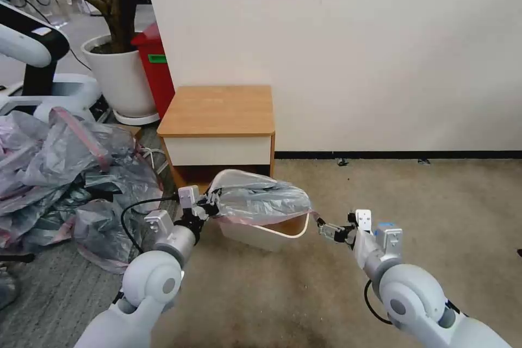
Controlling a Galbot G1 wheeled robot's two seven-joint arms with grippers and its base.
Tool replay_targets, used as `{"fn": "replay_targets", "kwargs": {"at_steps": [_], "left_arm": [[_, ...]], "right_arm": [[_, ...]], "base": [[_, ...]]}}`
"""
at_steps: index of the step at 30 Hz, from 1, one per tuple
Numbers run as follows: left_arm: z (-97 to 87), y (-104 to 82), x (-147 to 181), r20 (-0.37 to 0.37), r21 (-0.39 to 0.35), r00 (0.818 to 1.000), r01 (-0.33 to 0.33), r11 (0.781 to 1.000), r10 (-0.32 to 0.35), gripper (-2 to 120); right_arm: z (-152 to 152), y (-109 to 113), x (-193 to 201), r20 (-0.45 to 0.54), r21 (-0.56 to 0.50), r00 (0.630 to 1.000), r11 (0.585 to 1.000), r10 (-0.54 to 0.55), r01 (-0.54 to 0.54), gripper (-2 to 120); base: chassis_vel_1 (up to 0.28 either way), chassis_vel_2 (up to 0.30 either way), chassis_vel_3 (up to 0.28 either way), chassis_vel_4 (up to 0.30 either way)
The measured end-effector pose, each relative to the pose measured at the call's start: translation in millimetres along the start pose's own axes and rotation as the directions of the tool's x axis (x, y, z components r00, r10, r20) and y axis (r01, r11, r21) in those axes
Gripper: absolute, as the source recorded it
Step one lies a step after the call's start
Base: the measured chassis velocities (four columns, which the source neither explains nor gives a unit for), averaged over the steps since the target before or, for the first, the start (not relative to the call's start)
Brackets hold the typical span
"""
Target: Pick up the garbage bag from the table and place it over the trash can.
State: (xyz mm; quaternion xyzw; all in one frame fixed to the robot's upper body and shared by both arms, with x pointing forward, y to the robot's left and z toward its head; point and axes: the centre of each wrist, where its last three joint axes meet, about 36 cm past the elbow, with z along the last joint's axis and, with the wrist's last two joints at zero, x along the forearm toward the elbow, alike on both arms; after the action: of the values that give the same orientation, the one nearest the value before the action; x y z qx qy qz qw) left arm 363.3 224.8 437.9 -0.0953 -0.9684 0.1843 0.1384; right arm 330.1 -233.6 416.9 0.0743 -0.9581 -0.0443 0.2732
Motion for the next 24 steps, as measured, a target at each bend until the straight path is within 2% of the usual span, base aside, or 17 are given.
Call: {"fn": "replay_targets", "kwargs": {"at_steps": [7, 13, 15, 17, 18, 20, 22, 23, 24], "left_arm": [[2.6, -1.8, -2.2, -0.006, 0.030, 1.000, 0.027, 0.999, -0.027, 9], [2.1, 1.3, -3.0, 0.005, 0.023, 0.999, 0.040, 0.999, -0.040, 9], [0.0, 4.2, -3.8, 0.016, 0.013, 0.999, 0.049, 0.999, -0.049, 9], [-0.7, 6.5, -4.8, 0.025, 0.003, 0.998, 0.058, 0.998, -0.058, 9], [-0.7, 6.5, -4.8, 0.025, 0.003, 0.998, 0.058, 0.998, -0.058, 9], [-1.0, 7.5, -5.1, 0.029, 0.000, 0.998, 0.063, 0.998, -0.063, 9], [-0.6, 8.4, -5.9, 0.033, 0.001, 0.997, 0.067, 0.998, -0.067, 9], [-0.6, 8.4, -5.9, 0.033, 0.001, 0.997, 0.067, 0.998, -0.067, 9], [-0.3, 8.7, -6.8, 0.035, 0.003, 0.997, 0.069, 0.998, -0.069, 9]], "right_arm": [[5.2, 4.4, 2.2, 0.017, 0.015, 1.000, 1.000, -0.003, 0.002, 99], [5.5, 7.0, 8.0, 0.040, 0.024, 0.999, 1.000, -0.006, 0.005, 99], [-4.6, 6.2, 12.0, 0.081, 0.008, 0.997, 1.000, -0.005, 0.005, 99], [-31.8, -0.8, 15.8, 0.147, -0.047, 0.989, 0.999, 0.014, -0.007, 100], [-31.8, -0.8, 15.8, 0.147, -0.047, 0.989, 0.999, 0.014, -0.007, 100], [-59.2, -9.3, 22.8, 0.193, -0.131, 0.981, 0.991, 0.025, 0.001, 100], [-84.9, -10.0, 38.2, 0.216, -0.258, 0.976, 0.965, 0.004, 0.053, 99], [-84.9, -10.0, 38.2, 0.216, -0.258, 0.976, 0.965, 0.004, 0.053, 99], [-92.7, -6.3, 46.5, 0.214, -0.327, 0.977, 0.940, -0.021, 0.092, 99]], "base": [[0.000, 0.000, 0.000, 0.000], [0.000, 0.000, 0.000, 0.000], [0.000, 0.000, 0.000, 0.000], [0.000, 0.000, 0.000, 0.000], [0.000, 0.000, 0.000, 0.000], [0.000, 0.000, 0.000, 0.000], [0.000, 0.000, 0.000, 0.000], [0.000, 0.000, 0.000, 0.000], [0.000, 0.000, 0.000, 0.000]]}}
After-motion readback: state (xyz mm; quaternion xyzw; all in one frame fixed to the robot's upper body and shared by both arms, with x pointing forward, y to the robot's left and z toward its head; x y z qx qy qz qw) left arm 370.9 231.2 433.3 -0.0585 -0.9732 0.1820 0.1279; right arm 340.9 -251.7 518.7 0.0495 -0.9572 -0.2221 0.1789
